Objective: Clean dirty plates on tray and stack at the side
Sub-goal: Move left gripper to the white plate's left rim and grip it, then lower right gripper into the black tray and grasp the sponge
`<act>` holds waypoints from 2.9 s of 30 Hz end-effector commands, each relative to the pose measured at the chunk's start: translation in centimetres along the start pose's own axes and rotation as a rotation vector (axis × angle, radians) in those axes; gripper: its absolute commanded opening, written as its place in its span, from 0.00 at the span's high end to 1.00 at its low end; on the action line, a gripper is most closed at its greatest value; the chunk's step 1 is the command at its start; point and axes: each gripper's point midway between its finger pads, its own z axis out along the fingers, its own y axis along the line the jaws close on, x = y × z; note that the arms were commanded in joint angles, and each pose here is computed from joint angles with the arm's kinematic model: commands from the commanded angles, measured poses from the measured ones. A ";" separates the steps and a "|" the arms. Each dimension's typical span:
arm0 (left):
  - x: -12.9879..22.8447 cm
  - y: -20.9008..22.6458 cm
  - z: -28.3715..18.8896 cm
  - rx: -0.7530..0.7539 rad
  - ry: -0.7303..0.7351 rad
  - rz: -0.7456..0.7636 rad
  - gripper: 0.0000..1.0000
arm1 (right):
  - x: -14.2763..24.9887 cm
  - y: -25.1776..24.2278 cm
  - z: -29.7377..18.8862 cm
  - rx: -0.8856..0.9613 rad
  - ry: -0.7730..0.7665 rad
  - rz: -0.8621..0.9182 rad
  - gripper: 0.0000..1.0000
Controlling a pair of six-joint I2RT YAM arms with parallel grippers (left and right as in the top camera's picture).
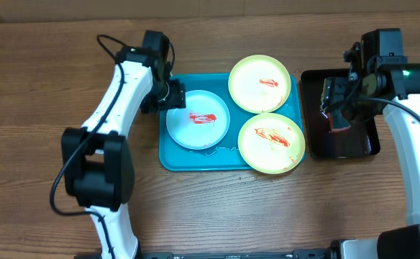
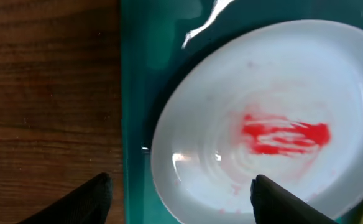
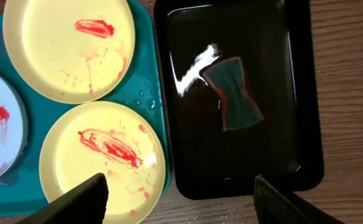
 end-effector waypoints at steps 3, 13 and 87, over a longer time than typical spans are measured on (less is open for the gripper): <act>-0.5 0.7 1.9 -0.065 0.012 -0.084 0.34 | -0.8 -0.3 -0.7 0.025 -0.035 0.031 0.23; -0.1 1.0 4.3 -0.075 0.063 -0.058 0.62 | -0.8 -0.3 -0.7 0.026 -0.035 0.030 0.23; 1.0 1.7 7.8 -0.079 0.056 -0.010 0.96 | 3.1 -7.2 16.4 -0.164 0.379 -0.104 0.28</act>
